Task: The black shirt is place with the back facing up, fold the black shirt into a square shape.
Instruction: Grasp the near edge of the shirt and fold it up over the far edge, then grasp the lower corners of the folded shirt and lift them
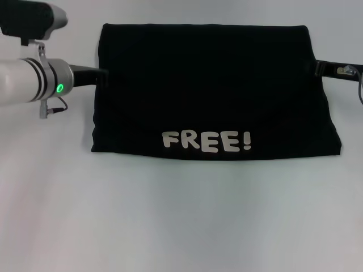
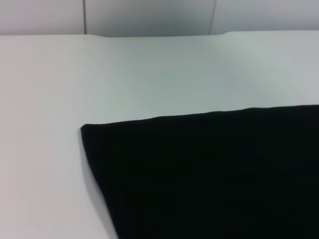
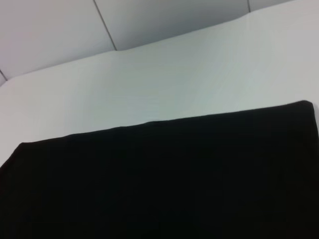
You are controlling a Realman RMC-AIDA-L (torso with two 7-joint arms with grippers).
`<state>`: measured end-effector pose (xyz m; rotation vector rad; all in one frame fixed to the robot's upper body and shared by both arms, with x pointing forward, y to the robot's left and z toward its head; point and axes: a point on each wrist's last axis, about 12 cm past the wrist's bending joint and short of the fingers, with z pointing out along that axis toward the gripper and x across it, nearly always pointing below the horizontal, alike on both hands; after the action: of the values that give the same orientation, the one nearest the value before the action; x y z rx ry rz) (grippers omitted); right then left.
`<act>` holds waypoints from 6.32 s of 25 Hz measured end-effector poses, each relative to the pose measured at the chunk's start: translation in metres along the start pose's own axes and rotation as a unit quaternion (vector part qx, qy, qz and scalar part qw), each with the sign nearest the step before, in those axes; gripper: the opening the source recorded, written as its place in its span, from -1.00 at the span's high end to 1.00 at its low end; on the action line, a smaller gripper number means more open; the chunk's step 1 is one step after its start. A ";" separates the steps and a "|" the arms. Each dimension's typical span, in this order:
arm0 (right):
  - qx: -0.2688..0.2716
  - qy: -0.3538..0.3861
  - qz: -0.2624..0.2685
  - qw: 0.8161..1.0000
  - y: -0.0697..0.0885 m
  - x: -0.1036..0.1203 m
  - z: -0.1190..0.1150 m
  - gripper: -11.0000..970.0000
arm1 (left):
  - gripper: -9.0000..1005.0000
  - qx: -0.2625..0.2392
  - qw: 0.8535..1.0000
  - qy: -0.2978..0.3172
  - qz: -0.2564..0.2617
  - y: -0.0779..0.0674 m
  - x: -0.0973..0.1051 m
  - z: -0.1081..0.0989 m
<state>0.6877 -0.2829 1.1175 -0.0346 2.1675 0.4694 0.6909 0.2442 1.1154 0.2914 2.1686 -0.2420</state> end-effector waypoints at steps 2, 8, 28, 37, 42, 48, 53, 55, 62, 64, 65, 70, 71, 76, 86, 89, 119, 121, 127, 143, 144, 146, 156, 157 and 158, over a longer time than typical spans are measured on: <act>0.002 0.001 0.002 1.000 0.000 0.002 0.001 0.67 | 0.87 -0.005 1.000 0.001 0.009 -0.002 0.003 0.001; 0.010 -0.004 0.003 1.000 0.000 0.004 0.002 0.40 | 0.82 -0.012 1.000 0.002 0.029 -0.004 0.003 0.002; -0.104 -0.063 0.006 0.993 -0.011 0.013 -0.029 -0.41 | -0.63 0.123 0.990 -0.052 -0.045 0.003 -0.001 -0.060; -0.162 -0.032 -0.042 0.985 -0.013 0.038 -0.046 -0.39 | -0.77 0.171 0.983 -0.041 -0.061 0.027 0.052 -0.104; -0.184 -0.034 -0.054 0.981 -0.009 0.043 -0.050 -0.40 | -0.77 0.161 0.984 -0.034 -0.069 0.036 0.087 -0.109; -0.184 -0.031 -0.058 0.981 -0.004 0.043 -0.046 -0.40 | -0.77 0.158 0.984 -0.024 -0.078 0.037 0.112 -0.100; -0.188 -0.028 -0.056 0.980 0.000 0.044 -0.044 -0.40 | -0.76 0.163 0.986 -0.018 -0.021 0.030 0.122 -0.092; -0.189 -0.028 -0.054 0.980 0.000 0.044 -0.043 -0.40 | -0.76 0.162 0.987 -0.020 0.002 0.029 0.122 -0.089; -0.190 -0.028 -0.050 0.980 0.002 0.046 -0.042 -0.40 | -0.76 0.145 0.988 -0.015 0.043 0.025 0.123 -0.077; -0.191 -0.028 -0.049 0.980 0.002 0.047 -0.042 -0.40 | -0.76 0.139 0.989 -0.012 0.048 0.023 0.124 -0.072; -0.192 -0.027 -0.048 0.980 0.003 0.048 -0.042 -0.40 | -0.76 0.131 0.990 -0.009 0.051 0.023 0.124 -0.069; -0.192 -0.028 -0.045 0.980 0.004 0.051 -0.042 -0.40 | -0.75 0.098 0.993 0.004 0.064 0.021 0.125 -0.058; -0.192 -0.028 -0.045 0.980 0.004 0.051 -0.042 -0.39 | -0.75 0.097 0.993 0.005 0.066 0.020 0.125 -0.057; -0.191 -0.028 -0.043 0.980 0.003 0.051 -0.042 -0.39 | -0.74 0.103 0.992 0.010 0.077 0.015 0.124 -0.054; -0.190 -0.029 -0.041 0.980 0.002 0.052 -0.043 -0.40 | -0.55 0.103 0.991 0.013 0.084 0.016 0.124 -0.055; -0.190 -0.029 -0.041 0.980 0.002 0.052 -0.043 -0.40 | -0.44 0.107 0.990 0.012 0.087 0.016 0.122 -0.056; -0.075 0.103 0.057 0.990 -0.064 0.059 -0.079 -0.38 | 0.98 0.113 0.989 0.008 0.095 0.016 0.115 -0.056; -0.067 0.108 0.055 0.990 -0.064 0.059 -0.076 -0.38 | 0.98 0.114 0.989 0.009 0.094 0.016 0.115 -0.056; -0.055 0.112 0.038 0.991 -0.051 0.062 -0.060 -0.38 | 0.98 0.116 0.989 0.010 0.093 0.015 0.116 -0.056; -0.047 0.135 0.012 0.990 -0.042 0.073 -0.049 -0.09 | 0.97 0.117 0.988 0.007 0.098 0.014 0.113 -0.054; -0.046 0.134 0.012 0.990 -0.042 0.074 -0.049 -0.06 | 0.97 0.117 0.988 0.007 0.098 0.014 0.113 -0.054; -0.043 0.134 0.012 0.990 -0.044 0.075 -0.050 0.01 | 0.97 0.117 0.988 0.007 0.098 0.014 0.113 -0.054; -0.053 0.136 0.004 0.989 -0.050 0.079 -0.058 0.83 | 0.96 0.126 0.989 0.006 0.077 0.017 0.112 -0.061; -0.054 0.136 0.004 0.989 -0.051 0.080 -0.060 0.91 | 0.96 0.127 0.989 0.006 0.074 0.018 0.112 -0.063; -0.054 0.136 0.005 0.989 -0.054 0.081 -0.062 0.91 | 0.96 0.129 0.989 0.005 0.072 0.019 0.113 -0.065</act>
<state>0.6013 -0.3424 1.0700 -0.1550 2.4064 0.6172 0.5826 0.2944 1.0590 0.5943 2.1158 -0.4402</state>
